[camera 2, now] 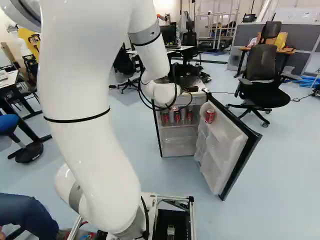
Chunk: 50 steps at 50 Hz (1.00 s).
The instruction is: Grab a drink from the fridge
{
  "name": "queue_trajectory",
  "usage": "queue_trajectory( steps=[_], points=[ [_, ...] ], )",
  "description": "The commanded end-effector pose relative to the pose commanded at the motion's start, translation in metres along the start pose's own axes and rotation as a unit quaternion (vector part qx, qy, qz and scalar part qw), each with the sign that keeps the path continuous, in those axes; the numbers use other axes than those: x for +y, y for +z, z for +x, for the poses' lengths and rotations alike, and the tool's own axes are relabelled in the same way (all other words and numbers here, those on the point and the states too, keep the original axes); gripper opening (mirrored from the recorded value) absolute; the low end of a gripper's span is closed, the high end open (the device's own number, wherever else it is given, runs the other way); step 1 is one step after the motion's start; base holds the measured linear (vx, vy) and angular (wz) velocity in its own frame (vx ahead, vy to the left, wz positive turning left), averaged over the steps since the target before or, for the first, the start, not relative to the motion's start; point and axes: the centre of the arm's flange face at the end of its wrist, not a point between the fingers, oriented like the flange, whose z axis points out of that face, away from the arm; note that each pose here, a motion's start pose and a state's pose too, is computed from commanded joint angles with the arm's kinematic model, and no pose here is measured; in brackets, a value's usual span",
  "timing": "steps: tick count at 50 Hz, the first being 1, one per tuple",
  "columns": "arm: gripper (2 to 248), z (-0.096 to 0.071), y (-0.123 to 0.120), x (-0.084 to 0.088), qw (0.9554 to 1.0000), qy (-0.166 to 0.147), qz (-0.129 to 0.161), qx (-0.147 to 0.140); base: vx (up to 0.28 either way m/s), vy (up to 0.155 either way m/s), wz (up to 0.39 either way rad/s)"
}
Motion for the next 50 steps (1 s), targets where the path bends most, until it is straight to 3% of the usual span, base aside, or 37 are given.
queue_trajectory(
  steps=[25, 50],
  points=[
    [247, 0.007, -0.006, 0.038, 0.9962, 0.014, -0.035, -0.079, 0.000, 0.000, 0.000],
    [247, 0.016, -0.011, 0.075, 0.9845, 0.032, -0.065, -0.160, 0.000, 0.000, 0.000]
  ],
)
